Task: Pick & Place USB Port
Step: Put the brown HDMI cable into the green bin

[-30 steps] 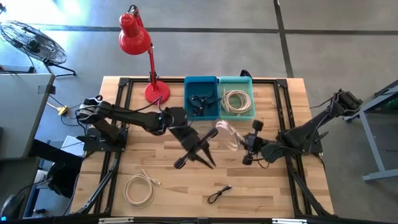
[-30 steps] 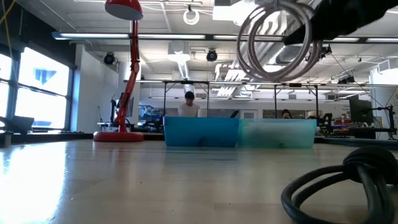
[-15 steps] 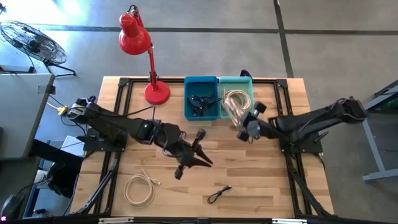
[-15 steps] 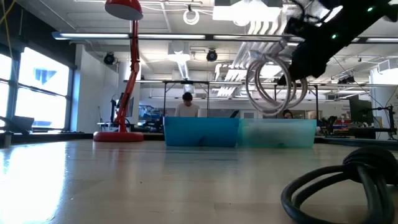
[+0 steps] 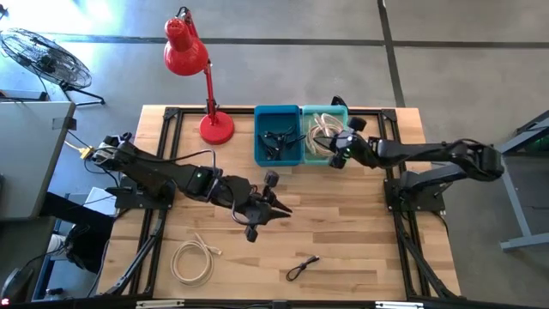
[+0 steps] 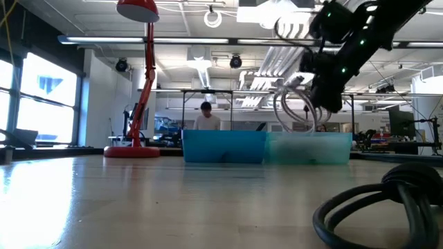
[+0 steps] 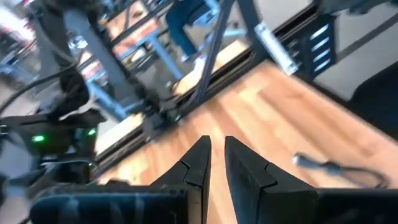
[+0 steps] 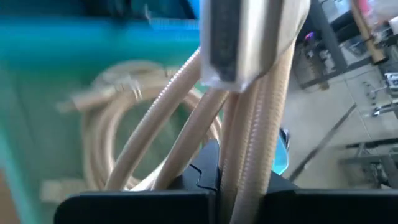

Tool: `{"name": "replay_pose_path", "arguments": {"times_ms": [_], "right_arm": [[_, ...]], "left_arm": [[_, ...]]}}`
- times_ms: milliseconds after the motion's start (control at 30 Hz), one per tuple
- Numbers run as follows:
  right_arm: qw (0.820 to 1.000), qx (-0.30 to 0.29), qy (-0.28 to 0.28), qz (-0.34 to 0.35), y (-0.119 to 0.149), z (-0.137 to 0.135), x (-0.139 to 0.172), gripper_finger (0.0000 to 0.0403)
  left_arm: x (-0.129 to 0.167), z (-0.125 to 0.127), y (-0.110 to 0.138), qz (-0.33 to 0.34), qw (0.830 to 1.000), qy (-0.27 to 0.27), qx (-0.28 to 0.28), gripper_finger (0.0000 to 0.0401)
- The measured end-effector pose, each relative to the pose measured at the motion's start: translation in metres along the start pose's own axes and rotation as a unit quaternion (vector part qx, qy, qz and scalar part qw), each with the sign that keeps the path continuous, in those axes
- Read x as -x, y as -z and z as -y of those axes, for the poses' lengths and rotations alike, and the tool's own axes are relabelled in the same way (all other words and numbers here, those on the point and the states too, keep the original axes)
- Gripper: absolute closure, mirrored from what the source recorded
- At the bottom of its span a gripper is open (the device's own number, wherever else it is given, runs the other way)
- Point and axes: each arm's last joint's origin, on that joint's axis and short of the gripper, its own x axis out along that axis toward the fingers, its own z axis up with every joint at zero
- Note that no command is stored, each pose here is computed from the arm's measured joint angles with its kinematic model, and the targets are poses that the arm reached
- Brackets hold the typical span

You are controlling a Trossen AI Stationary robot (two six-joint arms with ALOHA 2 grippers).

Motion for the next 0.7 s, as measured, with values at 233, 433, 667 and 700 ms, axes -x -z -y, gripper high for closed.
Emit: {"name": "replay_pose_path", "arguments": {"times_ms": [233, 433, 667, 700], "right_arm": [[0.996, 0.033, -0.029, -0.078, 0.015, -0.009, -0.037, 0.04], [0.994, 0.006, -0.055, -0.089, 0.019, -0.015, -0.051, 0.0395], [0.996, -0.02, -0.045, -0.08, 0.017, -0.015, -0.052, 0.0393], [0.996, -0.02, -0.047, -0.079, 0.017, -0.015, -0.052, 0.0393]], "left_arm": [[0.0, 0.001, 0.005, -0.034, 0.999, -0.015, -0.005, 0.0357], [0.0, 0.001, 0.007, -0.044, 0.999, -0.011, -0.007, 0.0357], [0.001, 0.003, 0.011, -0.065, 0.998, -0.002, -0.011, 0.0357], [0.001, 0.004, 0.011, -0.067, 0.998, -0.001, -0.01, 0.0357]]}}
